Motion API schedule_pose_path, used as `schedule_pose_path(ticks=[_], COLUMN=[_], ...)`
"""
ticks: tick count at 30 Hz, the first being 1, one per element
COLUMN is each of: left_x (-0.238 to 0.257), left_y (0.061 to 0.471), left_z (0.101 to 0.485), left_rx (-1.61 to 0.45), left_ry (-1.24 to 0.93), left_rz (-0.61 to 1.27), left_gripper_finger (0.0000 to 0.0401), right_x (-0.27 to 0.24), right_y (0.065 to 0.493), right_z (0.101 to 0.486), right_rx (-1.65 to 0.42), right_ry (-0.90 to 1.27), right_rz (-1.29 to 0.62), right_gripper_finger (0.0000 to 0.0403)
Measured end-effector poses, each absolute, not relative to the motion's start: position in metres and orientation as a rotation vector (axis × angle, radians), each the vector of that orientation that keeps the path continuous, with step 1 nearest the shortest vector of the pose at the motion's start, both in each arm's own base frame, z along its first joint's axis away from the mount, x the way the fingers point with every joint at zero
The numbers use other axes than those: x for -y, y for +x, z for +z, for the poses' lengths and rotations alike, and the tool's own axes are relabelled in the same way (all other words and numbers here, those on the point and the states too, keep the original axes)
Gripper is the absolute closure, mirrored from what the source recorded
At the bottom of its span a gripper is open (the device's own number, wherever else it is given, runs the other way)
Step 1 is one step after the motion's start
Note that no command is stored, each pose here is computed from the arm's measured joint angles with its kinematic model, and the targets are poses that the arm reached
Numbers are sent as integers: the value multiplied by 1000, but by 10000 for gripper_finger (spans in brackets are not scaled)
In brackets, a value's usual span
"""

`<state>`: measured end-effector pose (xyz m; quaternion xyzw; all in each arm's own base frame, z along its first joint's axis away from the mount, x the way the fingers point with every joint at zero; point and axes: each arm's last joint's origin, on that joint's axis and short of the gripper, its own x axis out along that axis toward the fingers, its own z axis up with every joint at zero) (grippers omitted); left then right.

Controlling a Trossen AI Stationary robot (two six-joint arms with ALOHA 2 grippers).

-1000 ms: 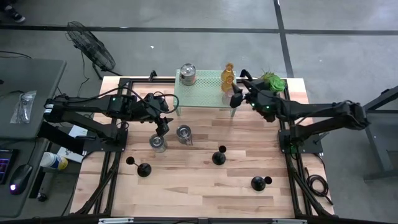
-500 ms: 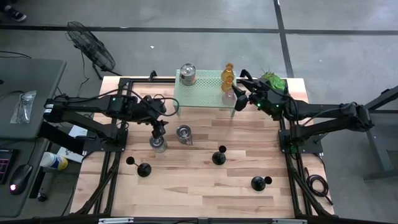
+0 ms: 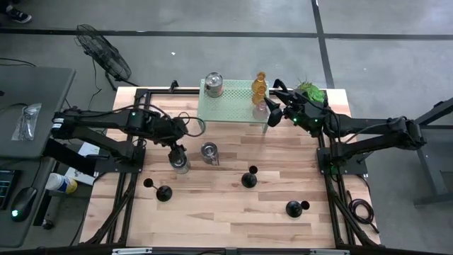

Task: Pick & Place candle stick holders
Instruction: Put the green scented candle on the shelf

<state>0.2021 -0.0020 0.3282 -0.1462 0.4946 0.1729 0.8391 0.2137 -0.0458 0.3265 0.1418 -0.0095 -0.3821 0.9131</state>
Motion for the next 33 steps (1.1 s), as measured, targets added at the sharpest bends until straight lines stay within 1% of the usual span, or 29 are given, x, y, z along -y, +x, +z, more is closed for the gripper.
schedule_pose_path(ticks=[4, 5, 7, 14, 23, 28, 33], left_x=[3, 4, 5, 7, 8, 9, 9], left_y=[206, 208, 212, 230, 243, 251, 256], left_z=[317, 313, 306, 285, 258, 250, 247], left_rx=[-1163, -1199, -1261, -1379, -1555, -1577, -1553], left_ry=[-337, -339, -365, -470, -520, -547, -549], left_rz=[363, 366, 378, 441, 562, 544, 548], left_gripper_finger=[26, 14, 6, 17, 17, 17, 17], right_x=[45, 45, 44, 39, 34, 33, 33], right_y=[212, 211, 206, 181, 153, 148, 147], right_z=[326, 327, 332, 345, 344, 345, 344], right_rx=[7, 11, 31, 56, -23, -24, -40], right_ry=[286, 287, 300, 309, 309, 309, 305], right_rz=[-786, -784, -756, -690, -655, -638, -636], right_gripper_finger=[156, 156, 156, 156, 156, 156, 156])
